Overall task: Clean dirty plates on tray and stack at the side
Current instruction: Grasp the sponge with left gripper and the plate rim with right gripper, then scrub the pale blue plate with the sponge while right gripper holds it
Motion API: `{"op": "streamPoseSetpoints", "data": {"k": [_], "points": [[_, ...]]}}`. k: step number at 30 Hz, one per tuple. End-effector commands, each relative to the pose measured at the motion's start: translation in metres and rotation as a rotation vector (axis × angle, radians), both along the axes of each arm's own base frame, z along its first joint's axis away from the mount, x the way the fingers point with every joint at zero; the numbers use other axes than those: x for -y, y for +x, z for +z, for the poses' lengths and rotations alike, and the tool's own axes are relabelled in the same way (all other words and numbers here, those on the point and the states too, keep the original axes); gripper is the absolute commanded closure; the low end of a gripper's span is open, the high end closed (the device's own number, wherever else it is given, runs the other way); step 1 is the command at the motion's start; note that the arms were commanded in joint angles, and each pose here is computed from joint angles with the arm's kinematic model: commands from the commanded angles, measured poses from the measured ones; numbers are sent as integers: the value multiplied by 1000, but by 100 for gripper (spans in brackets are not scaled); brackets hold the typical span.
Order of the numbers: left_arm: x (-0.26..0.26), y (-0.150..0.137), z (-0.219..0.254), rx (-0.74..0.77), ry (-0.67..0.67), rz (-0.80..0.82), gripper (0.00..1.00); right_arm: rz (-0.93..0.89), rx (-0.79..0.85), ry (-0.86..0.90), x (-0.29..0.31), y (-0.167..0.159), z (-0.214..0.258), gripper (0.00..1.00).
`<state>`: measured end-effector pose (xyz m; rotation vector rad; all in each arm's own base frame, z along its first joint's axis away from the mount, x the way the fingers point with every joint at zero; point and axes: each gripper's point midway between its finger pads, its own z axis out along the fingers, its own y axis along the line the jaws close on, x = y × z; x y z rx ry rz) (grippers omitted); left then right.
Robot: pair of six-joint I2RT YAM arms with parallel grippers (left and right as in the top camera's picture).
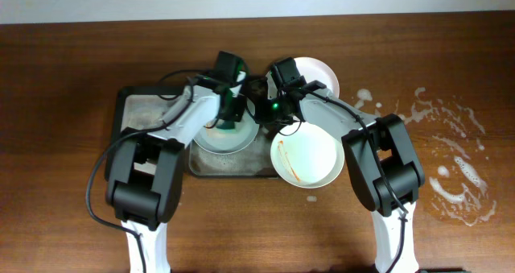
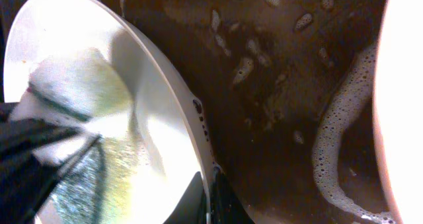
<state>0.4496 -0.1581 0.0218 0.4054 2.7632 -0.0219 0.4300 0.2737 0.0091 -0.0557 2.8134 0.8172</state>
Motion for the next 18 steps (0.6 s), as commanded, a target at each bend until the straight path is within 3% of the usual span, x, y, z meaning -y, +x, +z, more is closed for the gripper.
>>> {"op": "streamPoseSetpoints", "data": {"k": [1, 5, 8, 11, 13, 15, 18], "points": [[-55, 4, -15, -33, 58, 131, 99, 22, -6, 9, -5, -3, -3, 96], [-101, 6, -16, 6, 234, 215, 99, 22, -10, 8, -5, -4, -3, 96], [-87, 19, -1, 58, 237, 198, 99, 22, -16, 5, -4, -5, -4, 96], [-50, 43, 56, 134, 207, 149, 99, 18, -32, -2, -1, -7, -6, 96], [-53, 52, 104, 183, 221, 237, 99, -29, -74, -11, 14, -6, -8, 96], [-45, 46, 127, 155, 157, 253, 99, -52, -99, -9, 25, -5, -9, 96], [-21, 9, 91, -54, 42, 188, 99, -51, -103, 4, 26, -4, -8, 96]]}}
